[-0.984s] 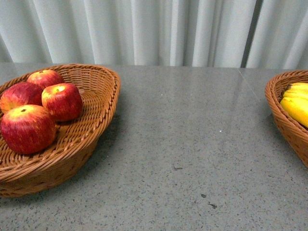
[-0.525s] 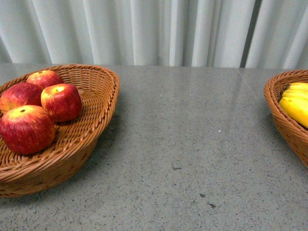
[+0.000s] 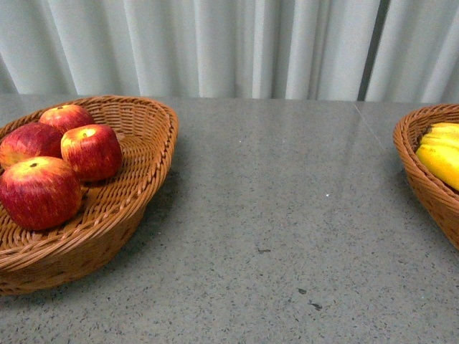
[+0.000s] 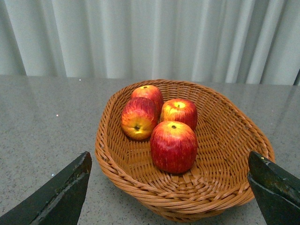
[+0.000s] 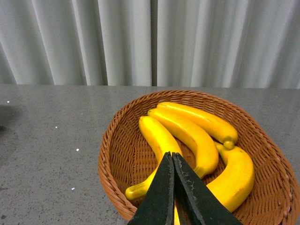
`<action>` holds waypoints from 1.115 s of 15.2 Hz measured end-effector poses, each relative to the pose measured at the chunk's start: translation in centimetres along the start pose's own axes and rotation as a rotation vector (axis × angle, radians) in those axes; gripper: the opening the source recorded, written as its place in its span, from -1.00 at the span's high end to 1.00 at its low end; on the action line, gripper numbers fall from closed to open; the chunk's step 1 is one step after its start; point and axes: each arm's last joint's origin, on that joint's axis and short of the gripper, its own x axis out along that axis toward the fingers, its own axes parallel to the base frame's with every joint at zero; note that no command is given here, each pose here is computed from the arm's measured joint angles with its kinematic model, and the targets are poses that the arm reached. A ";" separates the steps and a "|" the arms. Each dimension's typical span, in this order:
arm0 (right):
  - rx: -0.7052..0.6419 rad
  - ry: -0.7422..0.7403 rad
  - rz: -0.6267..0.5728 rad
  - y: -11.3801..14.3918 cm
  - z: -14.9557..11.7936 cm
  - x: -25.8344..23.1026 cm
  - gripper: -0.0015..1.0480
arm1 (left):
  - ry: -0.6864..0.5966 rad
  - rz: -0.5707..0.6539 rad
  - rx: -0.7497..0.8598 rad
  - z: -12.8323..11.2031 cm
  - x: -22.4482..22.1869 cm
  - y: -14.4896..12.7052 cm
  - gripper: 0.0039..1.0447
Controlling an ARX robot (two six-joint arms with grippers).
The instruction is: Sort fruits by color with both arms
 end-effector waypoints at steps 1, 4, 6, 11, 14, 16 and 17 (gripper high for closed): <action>0.000 0.000 0.003 0.0 -0.2 0.0 0.97 | 0.000 0.000 0.000 0.0 0.0 0.0 -0.88; 0.000 0.002 0.002 0.0 -0.7 0.0 0.97 | 0.000 0.000 0.000 0.0 0.0 0.0 -0.88; 0.000 -0.013 0.003 0.0 -1.5 -0.1 0.97 | 0.000 0.000 0.000 0.0 0.0 0.0 -0.88; 0.002 -0.006 0.002 0.0 -1.6 0.0 0.97 | 0.000 0.000 0.000 0.0 0.0 0.0 -0.88; 0.002 -0.006 0.002 0.0 -1.6 0.0 0.94 | 0.000 0.000 0.000 0.0 0.0 0.0 -0.88; 0.002 -0.006 0.002 0.0 -1.6 0.0 0.04 | 0.000 0.000 0.000 0.0 0.0 0.0 -0.88; 0.002 -0.006 0.002 0.0 -1.6 0.0 -0.21 | 0.000 0.000 0.000 0.0 0.0 0.0 -0.88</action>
